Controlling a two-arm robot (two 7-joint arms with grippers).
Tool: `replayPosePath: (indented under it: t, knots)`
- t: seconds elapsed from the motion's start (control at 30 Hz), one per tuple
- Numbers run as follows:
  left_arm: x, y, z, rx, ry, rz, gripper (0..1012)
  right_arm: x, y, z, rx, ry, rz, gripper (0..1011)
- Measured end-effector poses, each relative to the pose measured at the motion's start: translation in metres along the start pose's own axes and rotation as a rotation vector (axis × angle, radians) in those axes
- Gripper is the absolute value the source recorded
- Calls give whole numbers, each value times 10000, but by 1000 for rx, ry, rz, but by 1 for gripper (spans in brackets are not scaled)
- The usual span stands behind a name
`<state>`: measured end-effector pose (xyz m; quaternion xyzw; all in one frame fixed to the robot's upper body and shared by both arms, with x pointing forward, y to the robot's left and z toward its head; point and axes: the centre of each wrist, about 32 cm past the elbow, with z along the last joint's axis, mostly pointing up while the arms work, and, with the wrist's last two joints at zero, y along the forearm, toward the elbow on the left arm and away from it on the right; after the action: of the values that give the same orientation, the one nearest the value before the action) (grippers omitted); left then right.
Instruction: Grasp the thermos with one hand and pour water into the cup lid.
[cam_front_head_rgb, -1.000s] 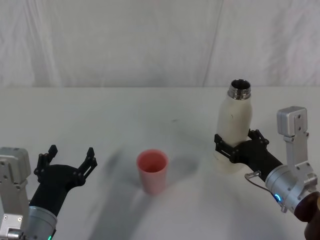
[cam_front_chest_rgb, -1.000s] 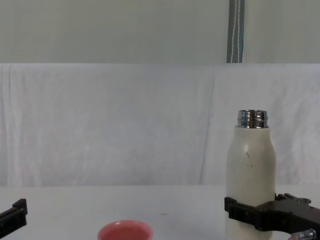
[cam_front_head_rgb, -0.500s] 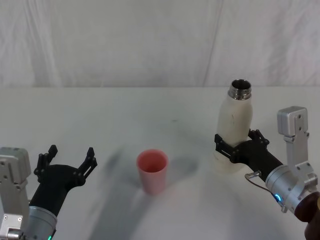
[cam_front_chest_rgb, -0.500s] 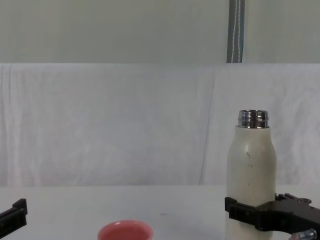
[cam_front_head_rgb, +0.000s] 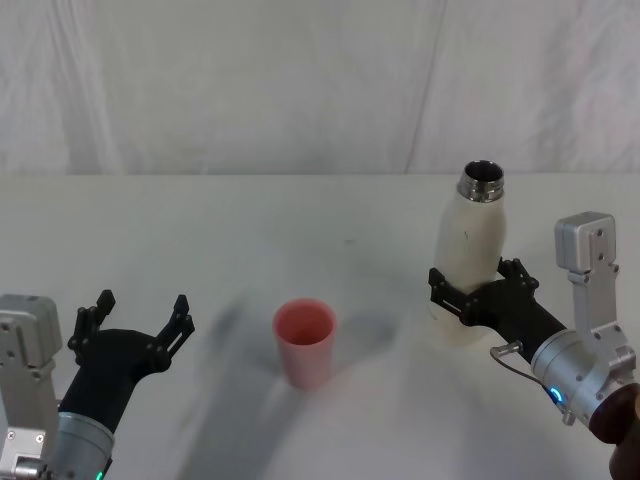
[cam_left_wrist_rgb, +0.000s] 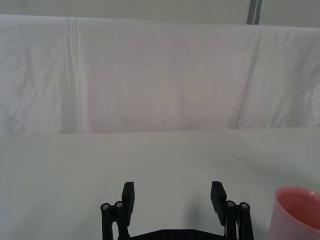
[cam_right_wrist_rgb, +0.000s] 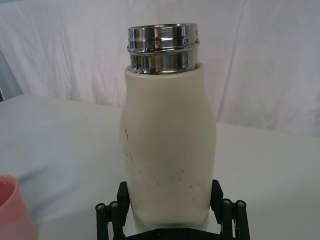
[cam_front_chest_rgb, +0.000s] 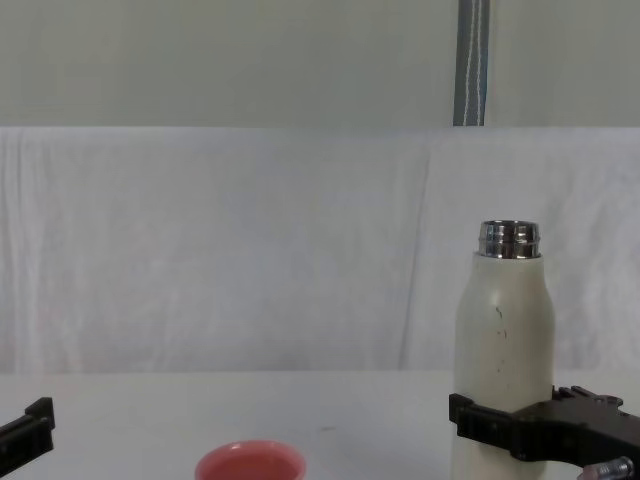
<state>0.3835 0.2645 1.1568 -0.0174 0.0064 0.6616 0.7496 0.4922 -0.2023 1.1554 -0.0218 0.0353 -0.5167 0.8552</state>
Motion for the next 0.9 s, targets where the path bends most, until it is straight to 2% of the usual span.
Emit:
replayPosePath:
  t: [0.9]
  knots:
    - [0,0,0,0,0,0,1001,0,-9,-5,0,2,-1,1001]
